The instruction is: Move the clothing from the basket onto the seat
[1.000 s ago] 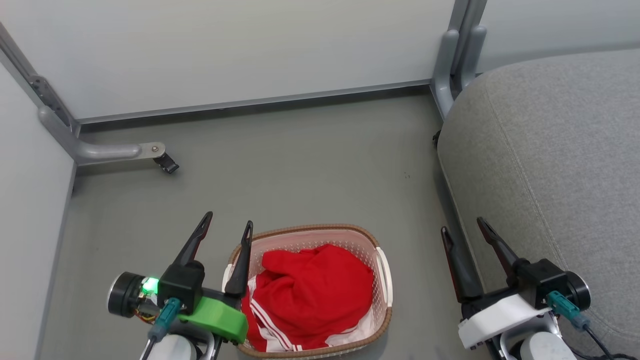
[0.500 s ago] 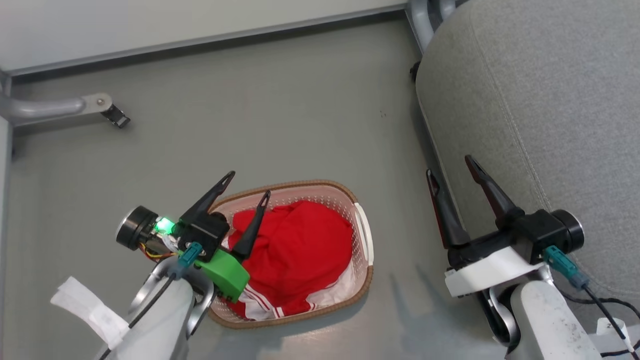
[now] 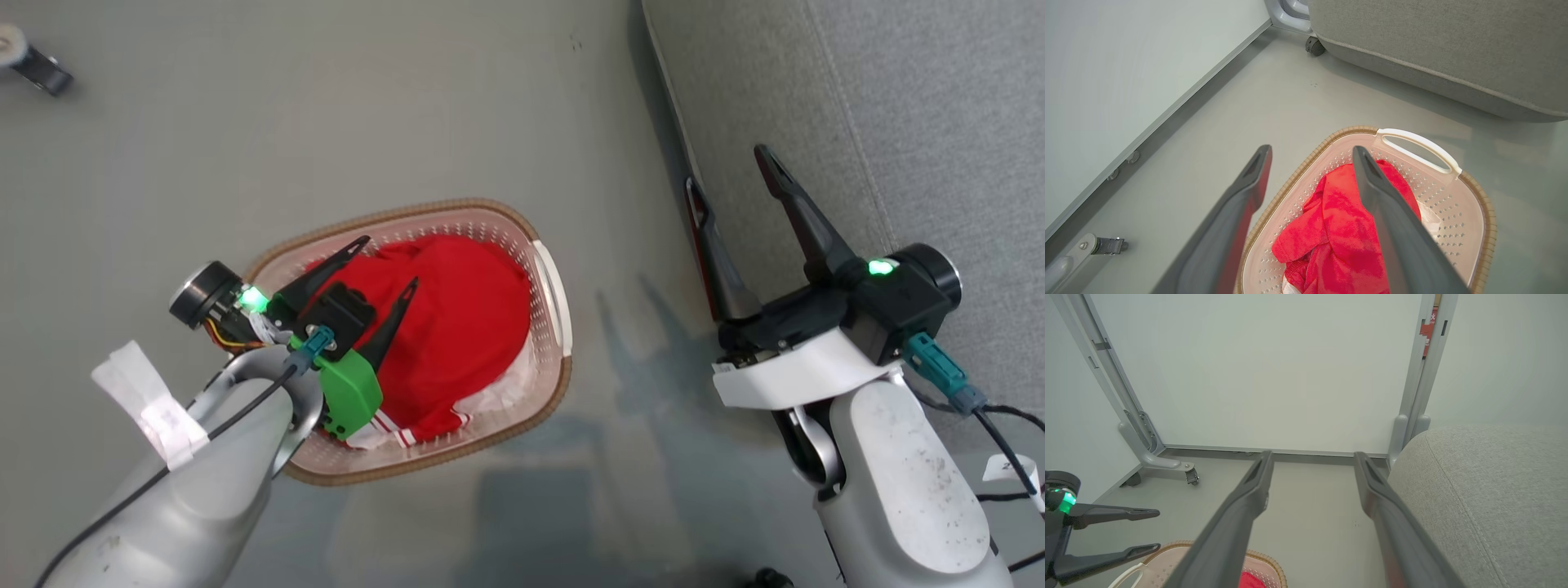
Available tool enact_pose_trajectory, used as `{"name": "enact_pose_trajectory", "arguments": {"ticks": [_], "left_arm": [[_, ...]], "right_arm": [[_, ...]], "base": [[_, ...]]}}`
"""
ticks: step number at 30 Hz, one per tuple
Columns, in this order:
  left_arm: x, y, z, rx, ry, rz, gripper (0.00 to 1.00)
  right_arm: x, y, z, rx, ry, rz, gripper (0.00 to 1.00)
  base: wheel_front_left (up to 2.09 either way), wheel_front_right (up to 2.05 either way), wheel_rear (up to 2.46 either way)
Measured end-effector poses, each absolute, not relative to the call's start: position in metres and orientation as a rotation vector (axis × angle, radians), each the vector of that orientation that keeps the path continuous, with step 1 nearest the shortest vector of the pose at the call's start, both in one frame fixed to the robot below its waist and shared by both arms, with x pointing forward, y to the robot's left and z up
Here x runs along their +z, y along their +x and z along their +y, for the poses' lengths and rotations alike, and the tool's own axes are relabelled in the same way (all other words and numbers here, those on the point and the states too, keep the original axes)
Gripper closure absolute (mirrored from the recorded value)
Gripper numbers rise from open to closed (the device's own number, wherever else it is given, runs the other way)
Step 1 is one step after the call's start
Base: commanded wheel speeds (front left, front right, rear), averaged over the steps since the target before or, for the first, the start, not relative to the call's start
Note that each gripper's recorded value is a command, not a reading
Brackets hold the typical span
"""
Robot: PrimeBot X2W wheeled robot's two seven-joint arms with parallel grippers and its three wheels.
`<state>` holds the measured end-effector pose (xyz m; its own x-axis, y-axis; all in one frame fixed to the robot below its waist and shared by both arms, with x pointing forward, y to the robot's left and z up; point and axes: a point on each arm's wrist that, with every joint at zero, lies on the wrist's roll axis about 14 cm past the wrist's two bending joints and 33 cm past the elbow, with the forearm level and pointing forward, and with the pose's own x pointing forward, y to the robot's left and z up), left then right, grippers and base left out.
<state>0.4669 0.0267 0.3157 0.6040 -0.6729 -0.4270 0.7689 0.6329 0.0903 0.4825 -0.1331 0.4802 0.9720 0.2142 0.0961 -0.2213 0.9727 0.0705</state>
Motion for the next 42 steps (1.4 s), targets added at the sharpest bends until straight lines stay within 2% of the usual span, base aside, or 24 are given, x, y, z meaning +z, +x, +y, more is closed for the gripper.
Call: {"name": "enact_pose_trajectory", "arguments": {"ticks": [13,21,28,42], "left_arm": [[0.208,0.452,0.012,-1.063,0.389,0.593,0.0],[0.148,0.427,0.022,-1.15,0.446,0.743,0.0],[0.118,0.406,0.024,-1.175,0.452,0.846,0.0],[0.08,0.374,0.047,-1.232,0.617,1.01,0.0]], "right_arm": [[0.425,0.506,-0.145,0.198,0.059,0.003,0.0],[0.39,0.512,-0.152,0.184,0.049,0.062,0.0],[0.367,0.513,-0.152,0.185,0.052,0.105,0.0],[0.349,0.519,-0.147,0.199,0.056,0.116,0.0]], "base": [[0.0,0.0,0.0],[0.0,0.0,0.0],[0.0,0.0,0.0],[0.0,0.0,0.0]]}}
